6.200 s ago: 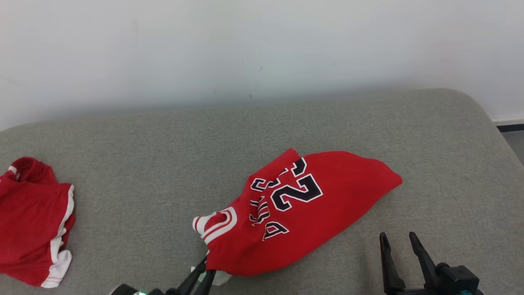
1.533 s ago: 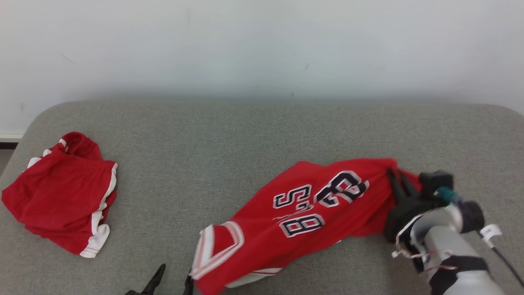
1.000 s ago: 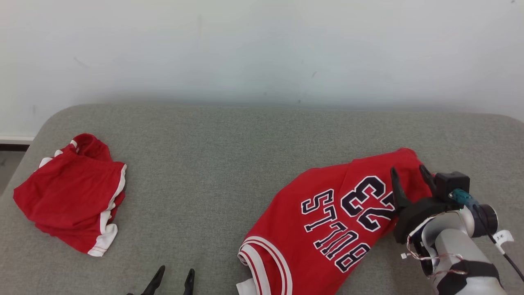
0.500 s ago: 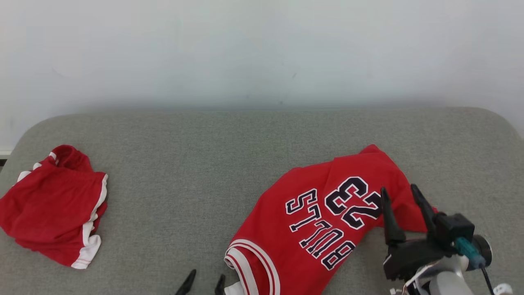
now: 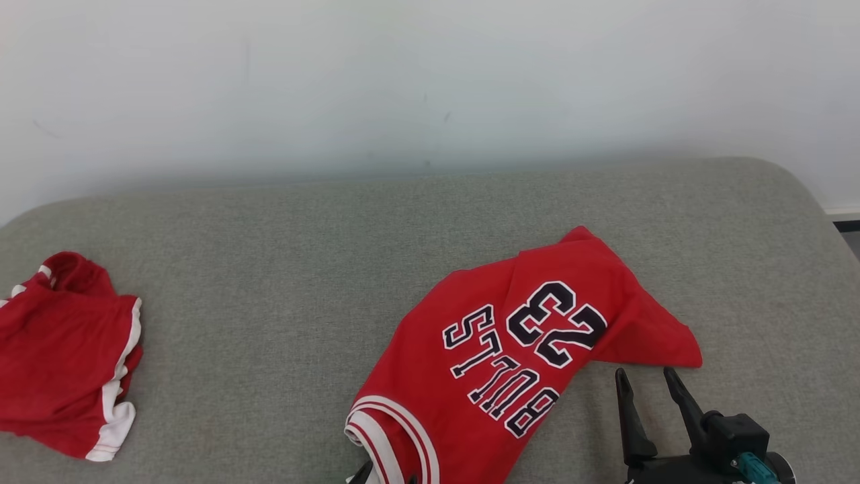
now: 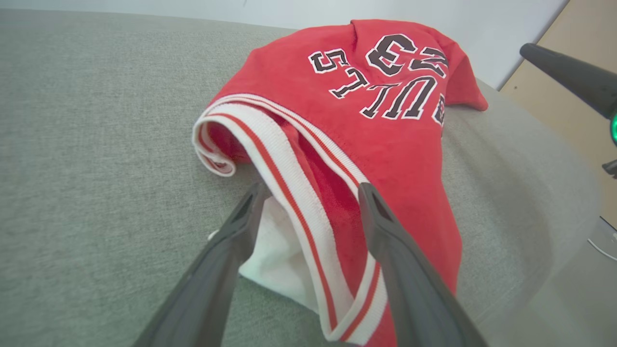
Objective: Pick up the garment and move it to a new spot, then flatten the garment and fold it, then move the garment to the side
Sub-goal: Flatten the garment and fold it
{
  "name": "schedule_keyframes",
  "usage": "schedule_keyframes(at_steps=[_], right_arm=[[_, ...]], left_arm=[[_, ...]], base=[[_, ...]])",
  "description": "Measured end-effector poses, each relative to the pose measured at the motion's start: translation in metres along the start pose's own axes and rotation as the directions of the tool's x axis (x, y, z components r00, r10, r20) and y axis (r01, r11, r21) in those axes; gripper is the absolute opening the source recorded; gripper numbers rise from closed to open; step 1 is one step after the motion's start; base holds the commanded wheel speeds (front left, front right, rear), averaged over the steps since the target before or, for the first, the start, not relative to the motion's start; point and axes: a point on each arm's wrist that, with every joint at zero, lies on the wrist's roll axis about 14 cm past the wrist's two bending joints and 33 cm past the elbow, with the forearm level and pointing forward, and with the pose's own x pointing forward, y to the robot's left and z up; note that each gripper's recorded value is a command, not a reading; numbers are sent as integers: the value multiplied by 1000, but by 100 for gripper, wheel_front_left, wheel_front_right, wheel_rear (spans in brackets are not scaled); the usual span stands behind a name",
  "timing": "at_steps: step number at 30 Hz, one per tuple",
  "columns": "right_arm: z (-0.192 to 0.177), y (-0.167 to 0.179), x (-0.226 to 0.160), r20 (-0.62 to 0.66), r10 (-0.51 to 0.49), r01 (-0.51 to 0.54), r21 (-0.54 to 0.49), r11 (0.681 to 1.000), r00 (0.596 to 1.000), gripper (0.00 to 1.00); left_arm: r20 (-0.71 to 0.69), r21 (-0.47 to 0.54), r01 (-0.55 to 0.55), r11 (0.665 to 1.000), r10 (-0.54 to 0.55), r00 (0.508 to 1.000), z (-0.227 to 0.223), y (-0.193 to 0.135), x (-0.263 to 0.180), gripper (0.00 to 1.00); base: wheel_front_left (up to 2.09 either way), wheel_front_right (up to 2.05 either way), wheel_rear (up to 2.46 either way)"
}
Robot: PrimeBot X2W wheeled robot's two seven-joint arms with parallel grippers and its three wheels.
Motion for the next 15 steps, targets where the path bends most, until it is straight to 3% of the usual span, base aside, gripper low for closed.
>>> schedule_keyframes(at_steps=[9, 10, 11, 12, 13, 15], right_arm=[[-6, -9, -10, -16, -32, 32, 16, 999, 999, 100], [-7, -9, -11, -18, -34, 35, 20, 999, 999, 100], [-7, -10, -11, -19, -37, 37, 23, 999, 999, 100], [-8, -10, -11, -21, -37, 38, 24, 999, 999, 100], [-8, -10, -12, -20, -40, 41, 25, 999, 999, 100], [-8, -12, -13, -20, -45, 46, 27, 999, 999, 100]], left_arm=[[-23, -1, 28, 1000, -28, 999, -1, -4, 15, 100], [-23, -4, 26, 1000, -26, 999, -1, -3, 16, 82], [-23, -14, 16, 1000, -16, 1000, -1, 0, 17, 31], [-32, -14, 6, 1000, -6, 999, -3, 3, 17, 17], [-28, -15, 1, 1000, -1, 1000, -1, 5, 18, 22], [-9, -13, 3, 1000, -4, 1000, 5, 5, 21, 65]], base=[[0, 0, 0], [0, 0, 0], [0, 0, 0], [0, 0, 0], [0, 0, 0], [0, 0, 0]])
